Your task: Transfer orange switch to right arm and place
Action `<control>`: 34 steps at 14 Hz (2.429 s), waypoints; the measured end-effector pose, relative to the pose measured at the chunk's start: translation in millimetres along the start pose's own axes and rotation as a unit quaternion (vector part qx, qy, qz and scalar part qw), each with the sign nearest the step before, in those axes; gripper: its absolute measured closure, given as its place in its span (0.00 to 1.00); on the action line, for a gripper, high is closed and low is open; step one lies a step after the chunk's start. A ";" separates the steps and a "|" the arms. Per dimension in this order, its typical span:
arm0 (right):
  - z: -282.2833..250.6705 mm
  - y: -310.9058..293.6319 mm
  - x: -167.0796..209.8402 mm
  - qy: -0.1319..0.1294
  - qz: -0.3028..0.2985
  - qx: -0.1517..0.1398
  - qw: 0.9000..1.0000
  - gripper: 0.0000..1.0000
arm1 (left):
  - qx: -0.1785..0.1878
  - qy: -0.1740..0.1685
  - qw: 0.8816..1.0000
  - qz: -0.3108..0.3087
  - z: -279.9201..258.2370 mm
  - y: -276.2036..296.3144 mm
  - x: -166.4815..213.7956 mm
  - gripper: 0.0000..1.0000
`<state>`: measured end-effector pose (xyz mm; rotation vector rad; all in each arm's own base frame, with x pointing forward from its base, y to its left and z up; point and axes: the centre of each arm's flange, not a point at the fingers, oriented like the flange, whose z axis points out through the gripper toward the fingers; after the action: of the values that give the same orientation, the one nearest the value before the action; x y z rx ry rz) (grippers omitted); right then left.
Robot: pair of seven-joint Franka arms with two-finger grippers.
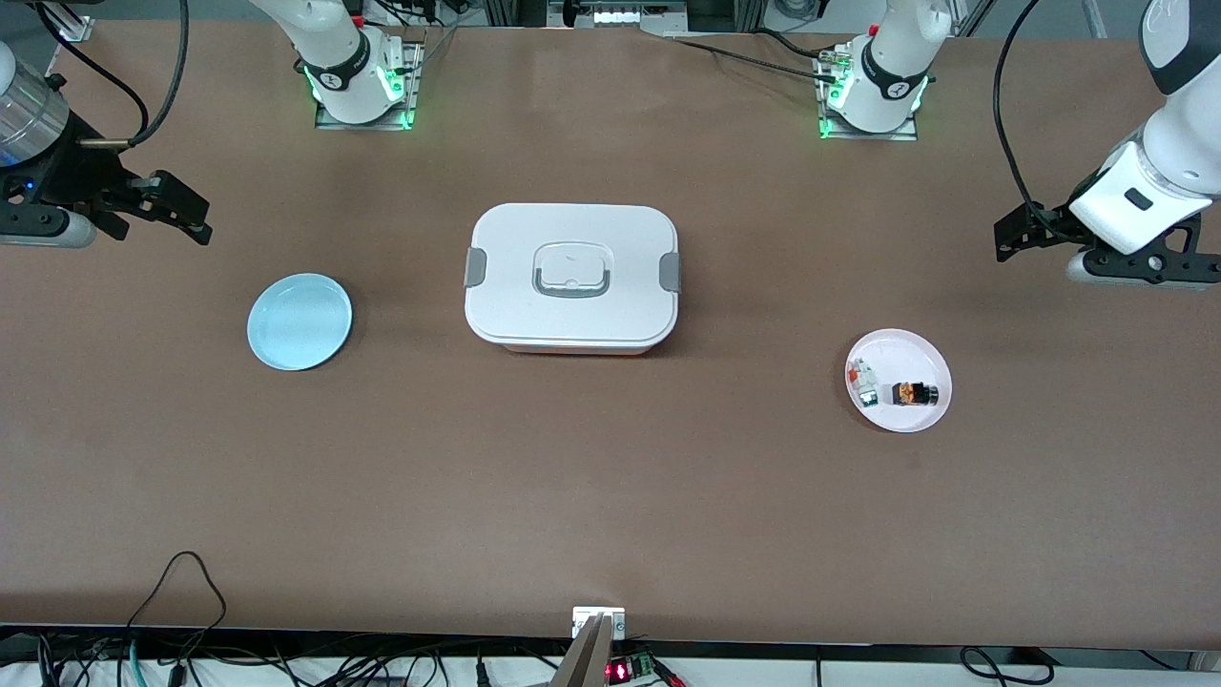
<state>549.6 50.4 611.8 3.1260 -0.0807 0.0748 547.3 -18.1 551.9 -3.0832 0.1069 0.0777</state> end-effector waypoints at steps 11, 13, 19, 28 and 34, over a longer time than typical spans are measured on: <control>2.1 -3.0 1.1 0.000 -0.002 0.000 1.000 0.00 | 0.000 0.000 1.000 0.000 0.0 -0.1 0.0 0.00; 4.9 -5.2 2.0 -0.003 -0.004 0.000 1.000 0.00 | 0.000 0.000 1.000 0.000 0.0 0.0 0.0 0.00; 21.3 -6.6 3.0 -0.022 -0.013 -0.003 1.000 0.00 | 0.000 -0.014 1.000 -0.001 2.4 -0.5 -3.0 0.00; 80.5 -30.9 16.3 -0.066 -0.036 -0.009 0.997 0.00 | -0.010 -0.055 0.998 -0.001 23.4 1.8 1.3 0.00; 86.3 -52.5 17.1 -0.060 -0.054 -0.009 0.997 0.00 | -0.016 -0.115 0.993 -0.012 61.2 -12.6 33.3 0.00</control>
<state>573.5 100.6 525.8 3.1080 0.0871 -0.1155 578.4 -4.3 489.7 -3.0782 0.0597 0.4340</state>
